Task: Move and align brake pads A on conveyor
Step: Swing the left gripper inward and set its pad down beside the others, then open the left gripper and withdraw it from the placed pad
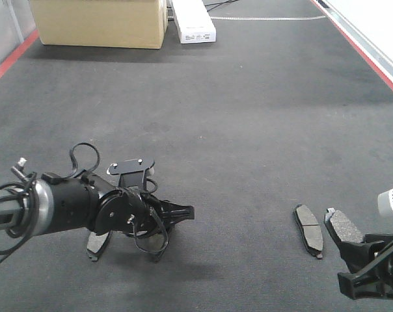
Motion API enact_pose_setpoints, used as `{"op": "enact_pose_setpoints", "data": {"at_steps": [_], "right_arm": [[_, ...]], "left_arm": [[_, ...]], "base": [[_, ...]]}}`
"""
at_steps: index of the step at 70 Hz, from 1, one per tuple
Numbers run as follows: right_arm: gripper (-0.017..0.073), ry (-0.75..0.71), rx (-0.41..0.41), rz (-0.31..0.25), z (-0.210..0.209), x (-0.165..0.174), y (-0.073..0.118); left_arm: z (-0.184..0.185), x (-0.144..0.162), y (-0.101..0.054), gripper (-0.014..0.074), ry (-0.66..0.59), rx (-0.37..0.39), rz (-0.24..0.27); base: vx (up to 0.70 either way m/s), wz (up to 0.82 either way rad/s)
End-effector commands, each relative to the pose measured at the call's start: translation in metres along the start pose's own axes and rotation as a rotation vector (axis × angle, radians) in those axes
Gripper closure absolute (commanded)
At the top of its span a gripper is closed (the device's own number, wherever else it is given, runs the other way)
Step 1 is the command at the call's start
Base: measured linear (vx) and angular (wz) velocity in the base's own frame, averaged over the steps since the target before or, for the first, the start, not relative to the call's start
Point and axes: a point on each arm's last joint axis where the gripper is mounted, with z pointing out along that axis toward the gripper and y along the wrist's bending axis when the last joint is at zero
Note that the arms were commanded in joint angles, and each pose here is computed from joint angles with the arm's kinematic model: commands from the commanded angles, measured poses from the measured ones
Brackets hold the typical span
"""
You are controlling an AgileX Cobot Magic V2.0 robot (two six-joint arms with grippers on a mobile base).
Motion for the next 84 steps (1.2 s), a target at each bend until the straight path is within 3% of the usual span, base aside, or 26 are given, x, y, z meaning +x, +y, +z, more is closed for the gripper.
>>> {"op": "enact_pose_setpoints", "data": {"at_steps": [1, 20, 27, 36, 44, 58, 84], "right_arm": [[0.0522, -0.112, -0.004, -0.011, -0.007, -0.016, 0.0], [0.0522, -0.112, -0.004, -0.011, -0.007, -0.016, 0.0], [0.0522, -0.112, -0.004, -0.011, -0.007, -0.016, 0.0], [0.0522, -0.112, -0.004, -0.011, -0.007, -0.016, 0.0], [0.0522, -0.112, -0.004, -0.011, -0.007, -0.016, 0.0], [0.0522, -0.112, -0.004, -0.011, -0.007, -0.016, 0.0], [0.0522, -0.112, -0.004, -0.011, -0.007, -0.016, 0.0]], "left_arm": [[-0.015, -0.017, -0.012, 0.0311, -0.1, 0.074, -0.011], [-0.021, -0.021, -0.014, 0.0085, -0.132, 0.094, 0.0], [-0.035, -0.025, -0.015, 0.0034, -0.159, 0.085, 0.07], [-0.064, -0.028, -0.013, 0.0043, -0.199, 0.062, 0.152], [-0.093, -0.016, -0.002, 0.0093, -0.243, 0.064, 0.207], [-0.14, 0.02, 0.023, 0.0229, -0.315, 0.103, 0.237], [-0.189, 0.084, 0.071, 0.0603, -0.404, 0.101, 0.297]], "base": [[0.0, 0.0], [0.0, 0.0], [0.0, 0.0], [0.0, 0.0], [0.0, 0.0], [0.0, 0.0], [0.0, 0.0]]}}
